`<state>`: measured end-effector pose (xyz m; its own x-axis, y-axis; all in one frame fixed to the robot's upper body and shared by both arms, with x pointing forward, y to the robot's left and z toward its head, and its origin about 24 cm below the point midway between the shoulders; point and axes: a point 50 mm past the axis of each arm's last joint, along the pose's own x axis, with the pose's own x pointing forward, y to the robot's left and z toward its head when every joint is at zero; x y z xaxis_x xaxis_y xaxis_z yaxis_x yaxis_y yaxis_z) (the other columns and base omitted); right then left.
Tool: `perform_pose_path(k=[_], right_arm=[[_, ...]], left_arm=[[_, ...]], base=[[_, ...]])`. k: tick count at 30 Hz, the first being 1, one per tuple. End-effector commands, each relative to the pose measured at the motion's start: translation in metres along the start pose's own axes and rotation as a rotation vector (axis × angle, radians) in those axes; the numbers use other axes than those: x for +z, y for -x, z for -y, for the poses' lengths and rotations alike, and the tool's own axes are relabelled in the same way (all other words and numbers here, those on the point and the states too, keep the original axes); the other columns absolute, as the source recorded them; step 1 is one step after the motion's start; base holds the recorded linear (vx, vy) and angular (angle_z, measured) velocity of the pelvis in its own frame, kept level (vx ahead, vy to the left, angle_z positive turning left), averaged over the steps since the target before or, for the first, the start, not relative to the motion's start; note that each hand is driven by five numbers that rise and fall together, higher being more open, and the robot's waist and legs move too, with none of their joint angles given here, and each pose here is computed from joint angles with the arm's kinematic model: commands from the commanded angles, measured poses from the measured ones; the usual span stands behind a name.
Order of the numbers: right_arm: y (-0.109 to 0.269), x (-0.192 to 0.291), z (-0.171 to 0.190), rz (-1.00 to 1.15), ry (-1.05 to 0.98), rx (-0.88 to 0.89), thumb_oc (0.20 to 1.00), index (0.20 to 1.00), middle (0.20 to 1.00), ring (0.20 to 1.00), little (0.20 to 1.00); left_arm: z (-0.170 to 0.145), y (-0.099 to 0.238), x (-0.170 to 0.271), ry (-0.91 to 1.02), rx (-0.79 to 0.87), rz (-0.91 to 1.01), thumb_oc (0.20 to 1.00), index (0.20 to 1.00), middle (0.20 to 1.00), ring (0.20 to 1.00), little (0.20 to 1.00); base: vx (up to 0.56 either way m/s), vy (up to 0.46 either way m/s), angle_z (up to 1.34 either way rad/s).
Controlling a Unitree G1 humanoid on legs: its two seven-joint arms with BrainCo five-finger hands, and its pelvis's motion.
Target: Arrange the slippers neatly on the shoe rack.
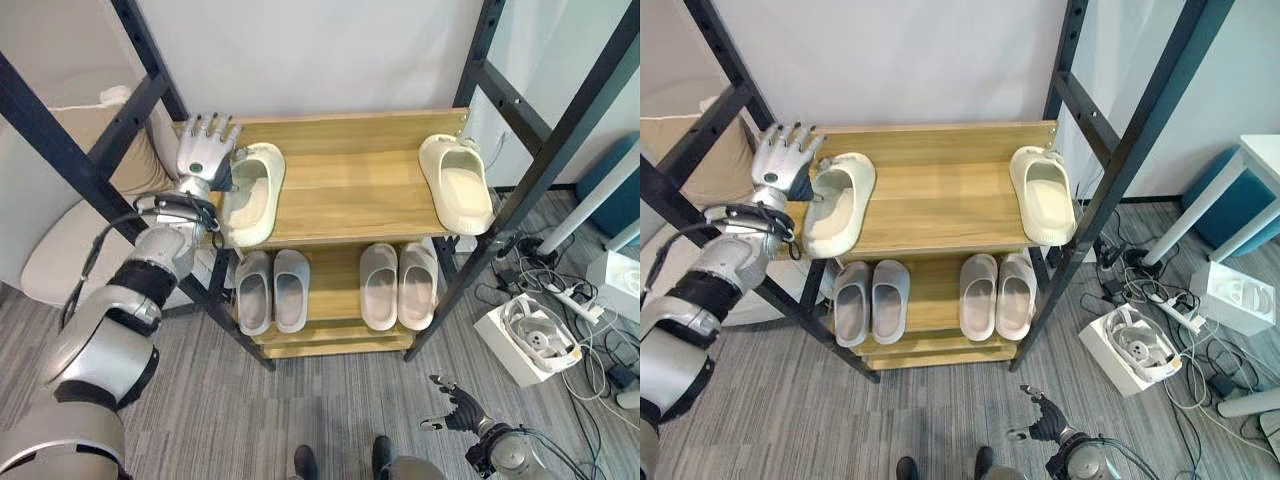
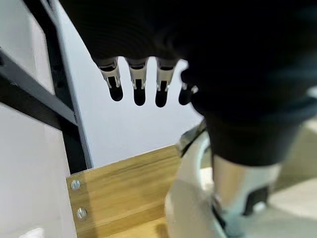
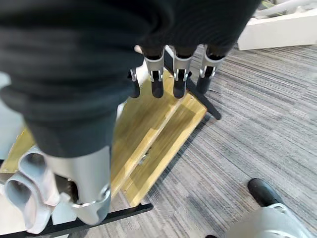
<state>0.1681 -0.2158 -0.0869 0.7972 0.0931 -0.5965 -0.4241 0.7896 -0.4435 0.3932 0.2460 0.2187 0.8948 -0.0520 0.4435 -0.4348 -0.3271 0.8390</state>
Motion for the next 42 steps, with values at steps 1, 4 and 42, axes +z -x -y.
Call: perform_pose_path(k=[1, 4, 42], right_arm=[[-0.005, 0.024, 0.005, 0.114, -0.034, -0.034, 1.000, 1.000, 1.000, 1.000, 1.000], [-0.007, 0.027, 0.006, 0.123, -0.032, -0.031, 1.000, 1.000, 1.000, 1.000, 1.000], [0.007, 0.018, 0.012, 0.100, -0.078, -0.061, 1.000, 1.000, 1.000, 1.000, 1.000]], left_arm=[[-0.030, -0.021, -0.025, -0.005, 0.072, -0.126, 1.000, 1.000, 1.000, 1.000, 1.000], [-0.039, -0.028, -0.028, 0.002, 0.083, -0.144, 1.000, 1.000, 1.000, 1.000, 1.000], [-0.049, -0.054, 0.067, 0.284, 0.023, -0.091, 0.200, 0.200, 0.200, 0.200, 0.200]], base=[[-0.01, 0.009, -0.03], [0.00, 0.001, -0.02], [0.02, -0.030, -0.09]])
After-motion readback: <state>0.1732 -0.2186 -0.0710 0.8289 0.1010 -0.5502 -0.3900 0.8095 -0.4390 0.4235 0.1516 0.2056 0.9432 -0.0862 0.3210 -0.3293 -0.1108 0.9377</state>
